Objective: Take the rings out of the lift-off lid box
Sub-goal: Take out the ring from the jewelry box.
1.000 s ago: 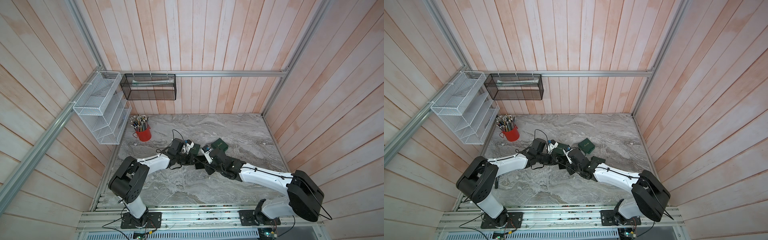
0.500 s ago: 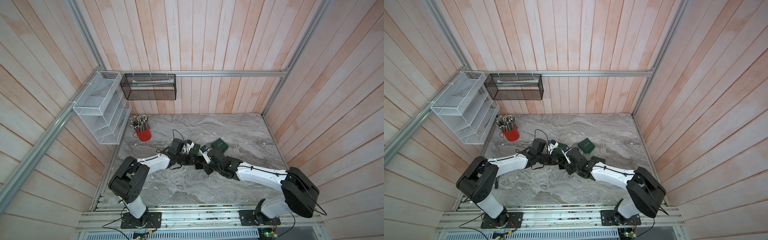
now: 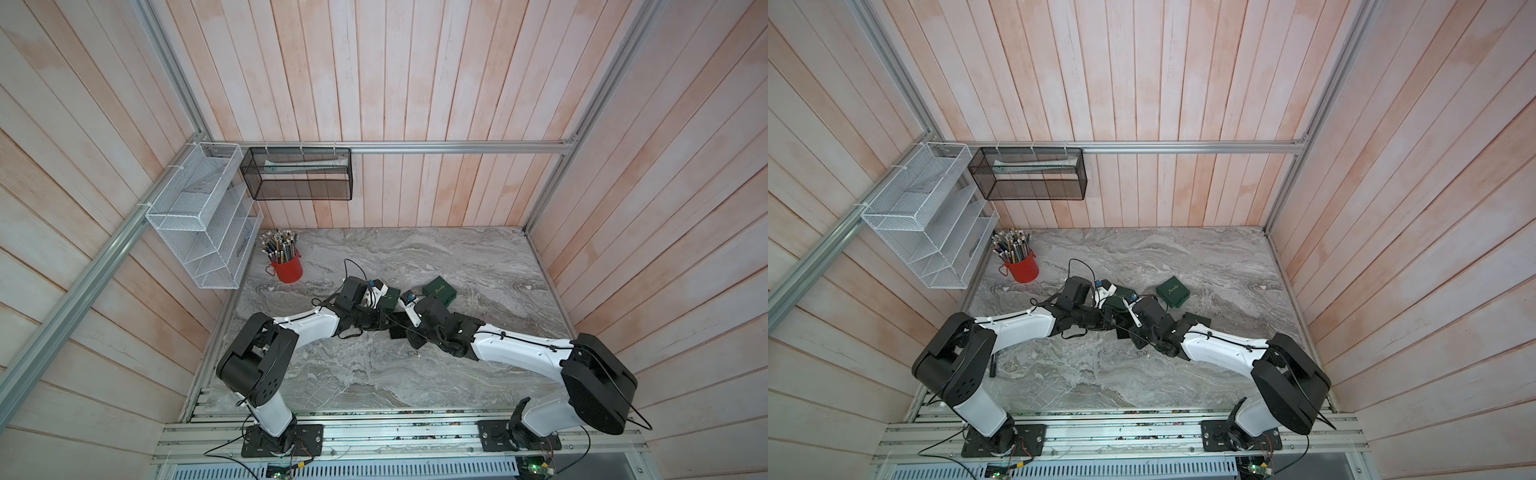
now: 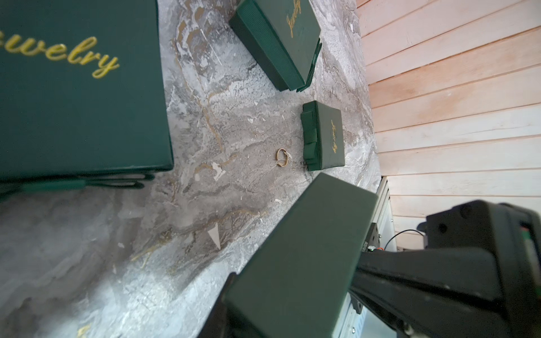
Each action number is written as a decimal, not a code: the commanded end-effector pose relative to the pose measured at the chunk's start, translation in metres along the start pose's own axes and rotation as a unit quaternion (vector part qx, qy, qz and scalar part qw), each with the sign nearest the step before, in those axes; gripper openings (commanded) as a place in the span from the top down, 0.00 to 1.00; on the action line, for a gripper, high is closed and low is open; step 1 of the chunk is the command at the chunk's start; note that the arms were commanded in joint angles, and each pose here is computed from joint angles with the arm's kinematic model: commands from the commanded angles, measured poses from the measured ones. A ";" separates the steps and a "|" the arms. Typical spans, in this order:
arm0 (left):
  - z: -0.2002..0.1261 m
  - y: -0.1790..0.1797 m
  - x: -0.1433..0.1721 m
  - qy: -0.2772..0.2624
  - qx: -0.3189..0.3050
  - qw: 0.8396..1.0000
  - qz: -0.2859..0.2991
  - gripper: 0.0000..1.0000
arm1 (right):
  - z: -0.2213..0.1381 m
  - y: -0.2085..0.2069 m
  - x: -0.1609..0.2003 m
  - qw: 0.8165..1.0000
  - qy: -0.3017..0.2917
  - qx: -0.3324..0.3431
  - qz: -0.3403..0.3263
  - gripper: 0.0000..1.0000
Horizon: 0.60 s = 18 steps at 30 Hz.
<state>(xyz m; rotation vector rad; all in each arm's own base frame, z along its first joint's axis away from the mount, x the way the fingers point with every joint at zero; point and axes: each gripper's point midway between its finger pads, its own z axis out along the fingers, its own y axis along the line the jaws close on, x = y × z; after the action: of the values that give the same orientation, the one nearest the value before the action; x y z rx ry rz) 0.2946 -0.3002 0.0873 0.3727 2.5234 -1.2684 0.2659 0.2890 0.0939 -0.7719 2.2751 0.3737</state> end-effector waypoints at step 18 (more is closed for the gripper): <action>0.005 0.001 0.002 0.009 0.015 1.000 0.000 0.77 | -0.025 -0.031 -0.004 0.994 -0.045 0.017 0.093 1.00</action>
<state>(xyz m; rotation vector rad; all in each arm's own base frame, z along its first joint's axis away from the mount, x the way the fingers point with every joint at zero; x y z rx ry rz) 0.2977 -0.3036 0.0879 0.3762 2.5026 -1.2850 0.2663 0.2759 0.1152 -0.6146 2.2500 0.4969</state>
